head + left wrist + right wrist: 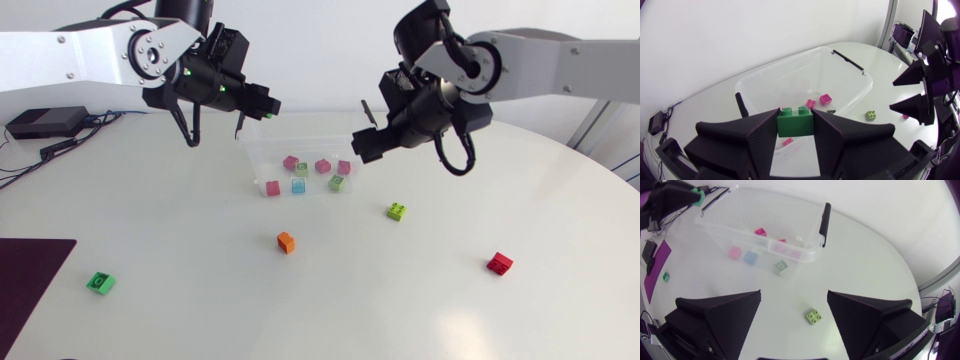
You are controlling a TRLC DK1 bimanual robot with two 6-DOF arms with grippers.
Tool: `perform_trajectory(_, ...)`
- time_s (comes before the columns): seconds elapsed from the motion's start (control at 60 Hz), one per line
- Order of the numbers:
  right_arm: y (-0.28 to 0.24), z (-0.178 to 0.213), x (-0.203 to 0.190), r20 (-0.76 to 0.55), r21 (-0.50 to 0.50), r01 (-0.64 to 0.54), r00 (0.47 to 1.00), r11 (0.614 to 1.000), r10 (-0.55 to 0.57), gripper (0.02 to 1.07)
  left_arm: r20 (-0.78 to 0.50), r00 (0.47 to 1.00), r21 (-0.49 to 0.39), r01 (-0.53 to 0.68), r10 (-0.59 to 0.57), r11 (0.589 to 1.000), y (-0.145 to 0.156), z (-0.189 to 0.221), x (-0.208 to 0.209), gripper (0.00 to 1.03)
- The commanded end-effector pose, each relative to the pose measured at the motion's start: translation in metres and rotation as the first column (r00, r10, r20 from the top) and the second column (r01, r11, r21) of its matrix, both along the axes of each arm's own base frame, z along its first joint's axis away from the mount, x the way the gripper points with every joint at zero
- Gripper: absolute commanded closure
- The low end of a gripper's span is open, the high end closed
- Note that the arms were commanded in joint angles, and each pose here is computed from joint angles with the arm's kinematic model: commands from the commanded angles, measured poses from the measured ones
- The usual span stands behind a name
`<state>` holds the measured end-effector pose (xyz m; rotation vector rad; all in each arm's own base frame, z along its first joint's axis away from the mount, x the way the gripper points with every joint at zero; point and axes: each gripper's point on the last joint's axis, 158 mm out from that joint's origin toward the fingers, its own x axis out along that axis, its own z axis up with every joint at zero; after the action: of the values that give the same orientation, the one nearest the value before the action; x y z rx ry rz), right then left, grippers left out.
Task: Pick up the duplo bricks and place them in the container
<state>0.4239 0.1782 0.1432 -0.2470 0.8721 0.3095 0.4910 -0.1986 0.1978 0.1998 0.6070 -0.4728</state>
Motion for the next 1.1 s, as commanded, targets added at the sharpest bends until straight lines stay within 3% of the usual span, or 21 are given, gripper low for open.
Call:
perform_trajectory(0.0,-0.01,-0.009,-0.014,-0.004,-0.016,-0.016,1.0,1.0,0.016,0.11,0.006,1.0,-0.037,-0.012,0.012,0.999,-0.005,0.002,0.018,0.77)
perform_trajectory(0.1,-0.021,-0.036,-0.03,-0.046,-0.034,-0.074,0.996,0.997,0.072,0.11,0.009,1.0,-0.041,-0.006,0.007,0.999,-0.015,-0.004,0.031,0.75)
perform_trajectory(0.15,-0.025,-0.047,-0.033,-0.064,-0.044,-0.107,0.993,0.993,0.104,0.11,0.015,1.0,-0.045,-0.009,0.01,0.999,-0.016,-0.005,0.038,0.61)
perform_trajectory(0.2,-0.032,-0.058,-0.033,-0.084,-0.052,-0.132,0.988,0.99,0.127,0.11,0.016,1.0,-0.043,-0.009,0.01,0.999,-0.017,-0.007,0.043,0.37)
perform_trajectory(0.25,-0.04,-0.07,-0.031,-0.104,-0.06,-0.152,0.984,0.986,0.145,0.11,0.02,1.0,-0.042,-0.007,0.008,0.999,-0.018,-0.008,0.046,0.24)
perform_trajectory(0.367,-0.053,-0.089,-0.025,-0.15,-0.048,-0.178,0.974,0.983,0.169,0.11,0.042,0.999,-0.033,0.006,-0.005,0.999,-0.02,-0.005,0.049,0.11)
perform_trajectory(0.517,-0.061,-0.117,-0.019,-0.202,-0.056,-0.252,0.951,0.966,0.236,0.11,0.067,0.997,-0.009,0.047,-0.047,0.999,-0.021,0.007,0.033,0.07)
perform_trajectory(0.683,-0.062,-0.141,-0.019,-0.242,-0.08,-0.313,0.927,0.946,0.286,0.11,0.049,0.988,0.059,0.141,-0.144,0.988,-0.015,0.016,-0.021,0.07)
perform_trajectory(0.867,-0.066,-0.157,-0.006,-0.266,-0.096,-0.345,0.913,0.934,0.31,0.11,-0.035,0.972,0.15,0.235,-0.233,0.96,-0.007,-0.002,-0.067,0.07)
perform_trajectory(1.083,-0.072,-0.169,0.011,-0.316,-0.101,-0.404,0.879,0.909,0.356,0.11,-0.183,0.924,0.244,0.374,-0.337,0.895,0.009,-0.057,-0.124,0.07)
